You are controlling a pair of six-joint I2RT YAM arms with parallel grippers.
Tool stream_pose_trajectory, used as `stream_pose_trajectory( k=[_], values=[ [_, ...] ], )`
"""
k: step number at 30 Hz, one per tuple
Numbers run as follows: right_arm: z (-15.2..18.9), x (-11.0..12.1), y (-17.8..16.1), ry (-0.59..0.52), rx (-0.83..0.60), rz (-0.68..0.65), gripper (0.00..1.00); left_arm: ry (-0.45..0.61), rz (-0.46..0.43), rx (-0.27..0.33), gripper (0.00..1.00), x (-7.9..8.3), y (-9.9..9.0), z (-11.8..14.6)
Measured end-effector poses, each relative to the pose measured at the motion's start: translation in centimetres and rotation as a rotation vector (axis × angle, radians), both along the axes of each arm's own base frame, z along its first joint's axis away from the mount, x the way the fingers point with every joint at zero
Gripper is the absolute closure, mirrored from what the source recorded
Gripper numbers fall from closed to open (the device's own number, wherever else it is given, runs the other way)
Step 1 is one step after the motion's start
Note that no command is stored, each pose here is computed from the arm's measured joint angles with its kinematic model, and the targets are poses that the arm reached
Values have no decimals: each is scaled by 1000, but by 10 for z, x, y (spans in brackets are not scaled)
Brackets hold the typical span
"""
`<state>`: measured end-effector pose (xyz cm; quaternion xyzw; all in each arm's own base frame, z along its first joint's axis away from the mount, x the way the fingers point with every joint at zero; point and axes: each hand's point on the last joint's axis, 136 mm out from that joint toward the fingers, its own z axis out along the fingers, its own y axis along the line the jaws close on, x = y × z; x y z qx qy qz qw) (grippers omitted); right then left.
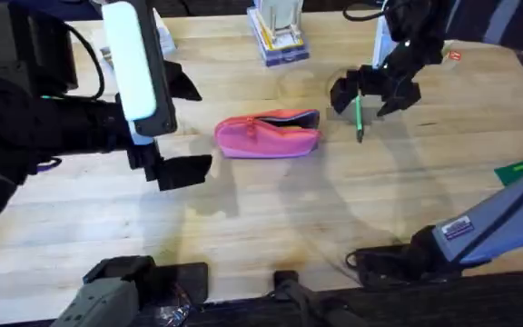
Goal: Unzip the bag, pick up the pens from the table one at a time and place them inside, then zip the bag closed.
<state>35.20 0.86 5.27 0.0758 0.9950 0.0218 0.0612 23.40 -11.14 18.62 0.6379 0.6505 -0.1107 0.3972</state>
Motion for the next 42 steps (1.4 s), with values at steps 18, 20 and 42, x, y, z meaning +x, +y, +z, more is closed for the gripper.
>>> stream_pose_trajectory(
  k=[18, 20, 42],
  values=[
    [-13, -1, 5, 34, -1, -12, 942, 0, 0, 0, 7, 0, 0, 0],
    [-13, -1, 5, 34, 0, -13, 961, 0, 0, 0, 7, 0, 0, 0],
    [93, -5, 6, -251, -39, 176, 971, 13, 0, 0, 7, -2, 0, -1]
  ],
)
